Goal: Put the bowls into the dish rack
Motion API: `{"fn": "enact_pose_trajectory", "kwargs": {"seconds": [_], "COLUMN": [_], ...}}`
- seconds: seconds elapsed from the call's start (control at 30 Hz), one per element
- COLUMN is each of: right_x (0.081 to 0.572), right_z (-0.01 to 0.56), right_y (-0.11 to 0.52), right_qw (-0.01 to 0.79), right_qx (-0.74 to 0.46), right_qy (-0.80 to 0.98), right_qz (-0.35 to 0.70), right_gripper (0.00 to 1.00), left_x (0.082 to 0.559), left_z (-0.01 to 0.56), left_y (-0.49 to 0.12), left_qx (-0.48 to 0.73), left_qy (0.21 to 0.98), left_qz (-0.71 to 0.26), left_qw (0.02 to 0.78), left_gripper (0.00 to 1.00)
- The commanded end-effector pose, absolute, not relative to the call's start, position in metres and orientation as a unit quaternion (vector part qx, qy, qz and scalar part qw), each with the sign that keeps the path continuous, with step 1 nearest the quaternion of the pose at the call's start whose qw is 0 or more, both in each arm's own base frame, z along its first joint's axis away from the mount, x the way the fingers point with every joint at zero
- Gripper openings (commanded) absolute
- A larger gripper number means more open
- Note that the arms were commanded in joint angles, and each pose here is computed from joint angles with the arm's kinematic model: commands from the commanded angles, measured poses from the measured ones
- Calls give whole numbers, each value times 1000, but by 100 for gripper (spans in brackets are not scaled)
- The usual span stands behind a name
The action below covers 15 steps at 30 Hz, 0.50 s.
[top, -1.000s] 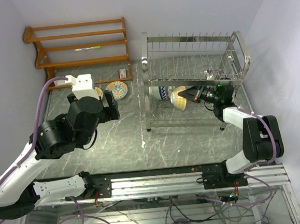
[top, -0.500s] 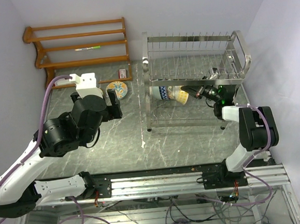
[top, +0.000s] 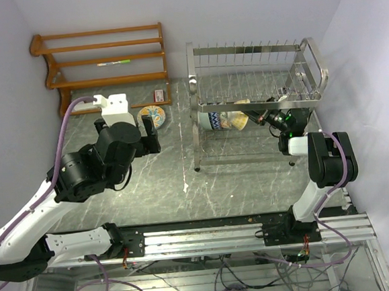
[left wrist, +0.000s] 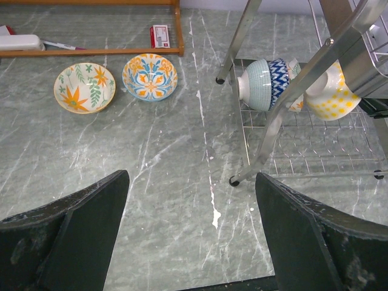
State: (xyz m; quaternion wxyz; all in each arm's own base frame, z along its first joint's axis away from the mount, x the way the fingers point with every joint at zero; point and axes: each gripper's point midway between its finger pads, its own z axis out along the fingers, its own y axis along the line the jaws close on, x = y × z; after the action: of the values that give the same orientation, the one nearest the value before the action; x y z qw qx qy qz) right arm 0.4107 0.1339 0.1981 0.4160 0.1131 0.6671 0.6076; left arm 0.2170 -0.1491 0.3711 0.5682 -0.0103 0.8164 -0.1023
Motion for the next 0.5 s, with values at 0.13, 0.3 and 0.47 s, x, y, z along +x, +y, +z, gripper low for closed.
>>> {"fn": "enact_pose_trajectory", "kwargs": {"seconds": [0.13, 0.3, 0.47], "right_x": [431, 438, 446], "right_z": [205, 201, 193], "right_y": [113, 112, 111], "right_qw": [477, 476, 473], "right_qx": [126, 135, 144], "right_qy": [653, 641, 640], "right_qz": [575, 586, 589], "right_gripper": [0, 0, 0], "left_x": [224, 225, 227], "left_z": [372, 368, 367], "left_y": [-164, -168, -171], "left_qx": [-4, -2, 0], "left_qy": [813, 816, 818], "left_qz": [-111, -111, -109], "left_qw": [572, 567, 565], "left_gripper": [96, 96, 96]}}
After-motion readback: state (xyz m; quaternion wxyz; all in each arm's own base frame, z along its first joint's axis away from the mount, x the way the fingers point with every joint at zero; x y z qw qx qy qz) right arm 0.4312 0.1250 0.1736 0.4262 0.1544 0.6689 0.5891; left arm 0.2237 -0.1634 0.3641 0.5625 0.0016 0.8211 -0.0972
